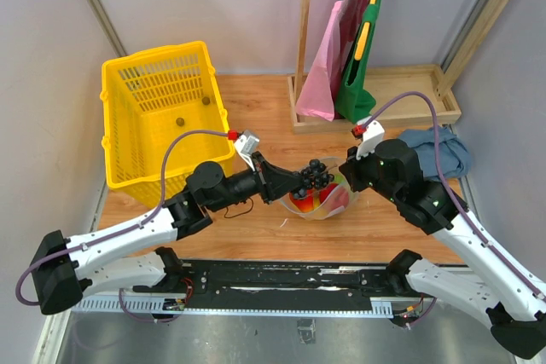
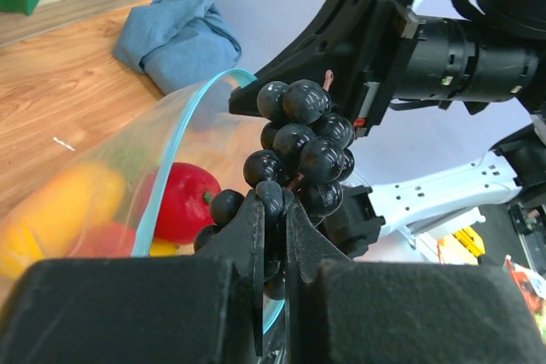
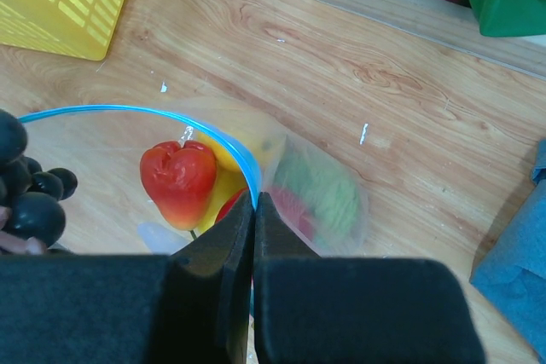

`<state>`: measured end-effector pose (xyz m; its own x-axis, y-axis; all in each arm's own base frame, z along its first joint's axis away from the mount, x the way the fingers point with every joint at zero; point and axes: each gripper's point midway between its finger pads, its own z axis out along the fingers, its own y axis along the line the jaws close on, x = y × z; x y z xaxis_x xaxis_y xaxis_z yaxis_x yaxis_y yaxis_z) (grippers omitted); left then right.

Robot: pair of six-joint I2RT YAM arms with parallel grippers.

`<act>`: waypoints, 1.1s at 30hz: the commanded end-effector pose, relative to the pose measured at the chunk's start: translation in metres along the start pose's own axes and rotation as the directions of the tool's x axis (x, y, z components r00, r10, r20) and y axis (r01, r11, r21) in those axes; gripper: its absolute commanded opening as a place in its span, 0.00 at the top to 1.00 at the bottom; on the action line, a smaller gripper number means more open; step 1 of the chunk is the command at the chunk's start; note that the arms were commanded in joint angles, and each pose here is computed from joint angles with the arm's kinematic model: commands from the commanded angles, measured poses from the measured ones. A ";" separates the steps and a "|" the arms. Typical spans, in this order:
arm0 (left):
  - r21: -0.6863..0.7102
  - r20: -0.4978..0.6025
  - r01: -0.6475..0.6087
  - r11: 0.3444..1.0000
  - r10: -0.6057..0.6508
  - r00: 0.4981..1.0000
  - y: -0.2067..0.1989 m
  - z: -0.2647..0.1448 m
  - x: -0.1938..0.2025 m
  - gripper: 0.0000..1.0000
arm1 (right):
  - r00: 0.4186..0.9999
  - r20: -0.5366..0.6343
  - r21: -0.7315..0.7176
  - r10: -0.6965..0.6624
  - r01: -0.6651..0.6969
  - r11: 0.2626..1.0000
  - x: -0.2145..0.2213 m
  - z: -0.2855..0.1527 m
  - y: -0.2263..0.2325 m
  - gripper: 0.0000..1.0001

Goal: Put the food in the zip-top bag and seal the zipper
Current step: Place the fake fruit in the zipper food storage bag.

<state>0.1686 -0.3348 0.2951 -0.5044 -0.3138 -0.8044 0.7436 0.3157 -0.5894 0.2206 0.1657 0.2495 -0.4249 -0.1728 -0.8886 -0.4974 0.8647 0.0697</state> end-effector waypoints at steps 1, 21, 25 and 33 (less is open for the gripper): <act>-0.028 0.079 -0.002 1.000 0.004 0.997 0.002 0.005 -0.012 1.00 | 0.999 0.033 0.017 0.024 -0.025 1.000 -0.007 -0.001 -0.003 0.99; -0.154 -0.103 -0.163 0.975 0.148 0.984 0.012 0.014 0.001 0.41 | 0.999 0.038 0.012 0.010 -0.011 1.000 -0.012 -0.004 -0.003 0.99; -0.193 -0.131 -0.181 0.964 0.157 0.979 0.012 0.005 -0.006 0.36 | 0.999 0.038 0.011 0.009 -0.010 1.000 -0.012 -0.005 -0.003 1.00; -0.336 -0.295 -0.224 0.915 0.124 0.947 0.040 -0.024 0.015 0.28 | 0.999 0.040 -0.002 0.012 -0.012 1.000 -0.014 -0.006 0.000 0.99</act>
<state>0.1851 -0.3269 0.2864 -0.4685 -0.0949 -0.8784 0.6928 0.5776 -0.4319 0.2202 0.1656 0.2490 -0.4275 -0.1725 -0.8874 -0.4970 0.8648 0.0713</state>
